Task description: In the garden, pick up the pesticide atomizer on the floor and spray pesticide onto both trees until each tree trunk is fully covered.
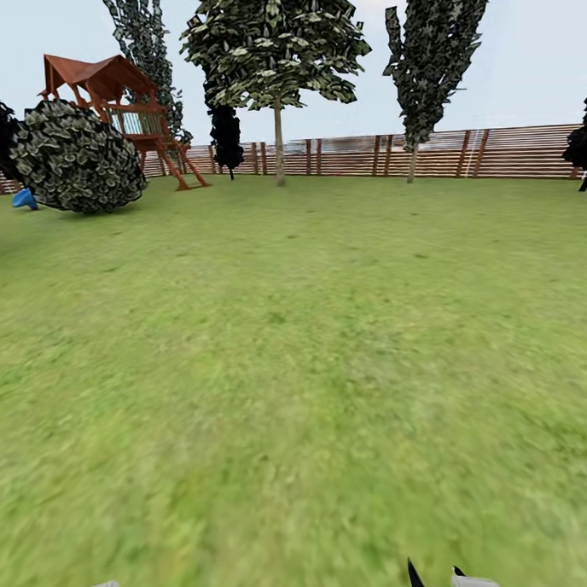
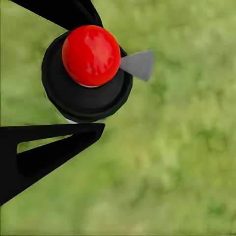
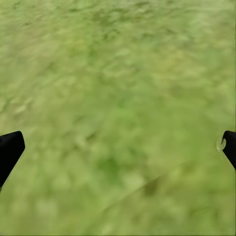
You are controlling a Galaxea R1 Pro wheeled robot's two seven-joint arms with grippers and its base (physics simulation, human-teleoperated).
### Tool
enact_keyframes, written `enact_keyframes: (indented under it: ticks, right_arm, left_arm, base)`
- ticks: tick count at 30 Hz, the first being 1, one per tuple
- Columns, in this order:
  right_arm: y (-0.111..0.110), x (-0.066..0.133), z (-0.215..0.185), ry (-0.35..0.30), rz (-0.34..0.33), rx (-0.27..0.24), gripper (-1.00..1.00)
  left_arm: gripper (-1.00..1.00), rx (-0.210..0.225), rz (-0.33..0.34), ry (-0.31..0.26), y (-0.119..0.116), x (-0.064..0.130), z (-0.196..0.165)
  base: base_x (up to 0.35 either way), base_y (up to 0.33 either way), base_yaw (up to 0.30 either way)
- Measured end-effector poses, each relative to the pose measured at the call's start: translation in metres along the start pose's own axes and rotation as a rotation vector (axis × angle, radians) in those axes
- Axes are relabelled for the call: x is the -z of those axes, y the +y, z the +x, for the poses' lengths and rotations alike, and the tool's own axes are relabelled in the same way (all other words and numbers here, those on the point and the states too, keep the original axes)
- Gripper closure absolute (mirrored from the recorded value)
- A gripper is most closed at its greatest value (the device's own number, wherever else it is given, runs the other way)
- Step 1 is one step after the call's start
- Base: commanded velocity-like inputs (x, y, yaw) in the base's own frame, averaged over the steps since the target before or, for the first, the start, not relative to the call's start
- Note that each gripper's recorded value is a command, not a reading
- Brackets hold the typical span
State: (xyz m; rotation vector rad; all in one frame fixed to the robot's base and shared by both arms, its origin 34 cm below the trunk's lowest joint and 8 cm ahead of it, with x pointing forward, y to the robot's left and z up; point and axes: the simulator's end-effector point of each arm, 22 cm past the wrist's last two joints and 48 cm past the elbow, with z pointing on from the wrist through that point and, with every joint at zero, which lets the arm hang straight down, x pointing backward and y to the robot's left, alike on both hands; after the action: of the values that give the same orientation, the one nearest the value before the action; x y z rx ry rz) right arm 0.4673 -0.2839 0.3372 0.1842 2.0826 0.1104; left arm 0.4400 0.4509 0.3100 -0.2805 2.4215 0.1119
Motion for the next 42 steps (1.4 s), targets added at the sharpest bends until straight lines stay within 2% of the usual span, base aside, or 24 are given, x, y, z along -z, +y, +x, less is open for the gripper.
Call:
enact_keyframes:
  ticks: [42]
  right_arm:
    - [0.0023,0.0031,0.0056,0.01,-0.004,-0.006,-1.0]
  left_arm:
    - [1.0,0.001,0.0,0.002,0.0001,0.0002,0.001]
  base:
    - [0.338,0.0,0.0]
